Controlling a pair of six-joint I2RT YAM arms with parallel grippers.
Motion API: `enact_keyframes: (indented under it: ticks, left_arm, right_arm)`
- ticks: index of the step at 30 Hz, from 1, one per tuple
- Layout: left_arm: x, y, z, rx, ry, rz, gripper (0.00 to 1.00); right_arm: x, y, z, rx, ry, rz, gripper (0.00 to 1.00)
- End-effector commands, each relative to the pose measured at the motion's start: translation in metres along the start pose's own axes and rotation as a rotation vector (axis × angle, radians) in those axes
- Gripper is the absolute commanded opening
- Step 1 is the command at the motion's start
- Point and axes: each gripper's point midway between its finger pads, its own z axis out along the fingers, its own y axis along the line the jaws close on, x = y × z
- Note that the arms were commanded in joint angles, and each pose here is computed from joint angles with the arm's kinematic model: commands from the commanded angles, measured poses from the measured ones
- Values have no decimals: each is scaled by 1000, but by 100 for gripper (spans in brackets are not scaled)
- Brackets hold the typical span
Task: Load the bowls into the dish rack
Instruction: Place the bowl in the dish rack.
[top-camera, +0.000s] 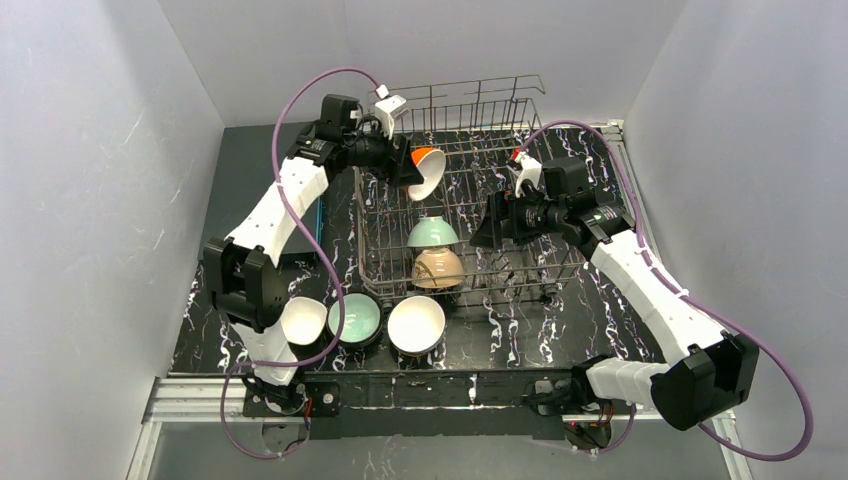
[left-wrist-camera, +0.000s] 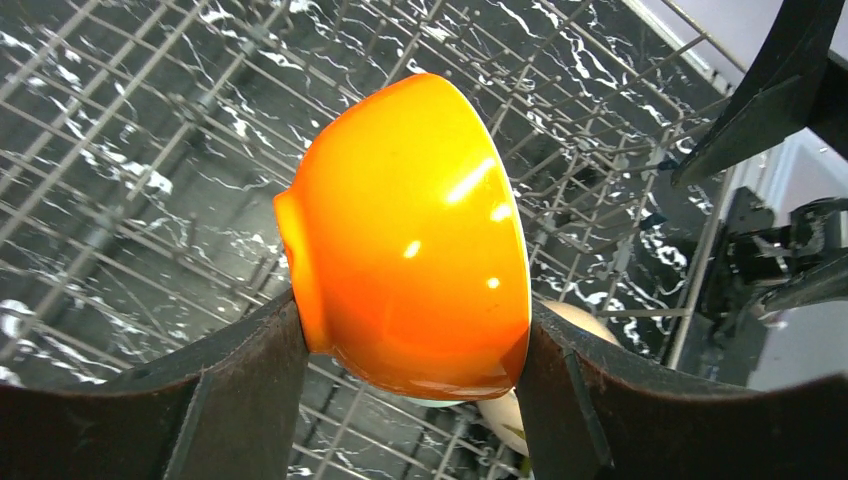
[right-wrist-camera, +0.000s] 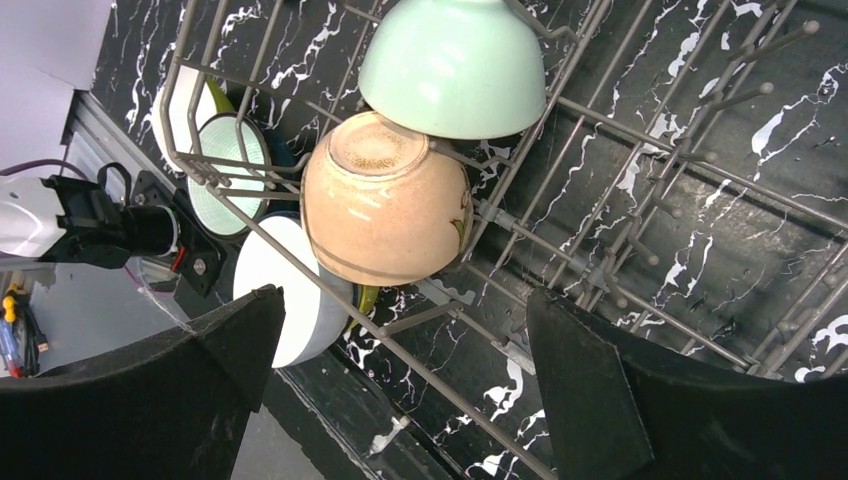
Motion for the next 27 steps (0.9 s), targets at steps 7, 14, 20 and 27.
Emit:
enact_keyframes:
  ticks: [7,14,20,27]
  left_arm:
    - [-40,-11,-22,32,-45,339,6]
    - [-26,-10,-15,52,13,457,5]
    - [-16,-13,-5,73,60,487,5]
    - [-7,-7,8,48,114,517,5]
  right_arm:
    - [-7,1,-9,14,-24,-43,99]
    - [-6,-1,-9,20,-18,-47,99]
    - [-5,-2,-7,23,-13,-47,99]
    - [-5,-2,-7,23,-10,-50,99]
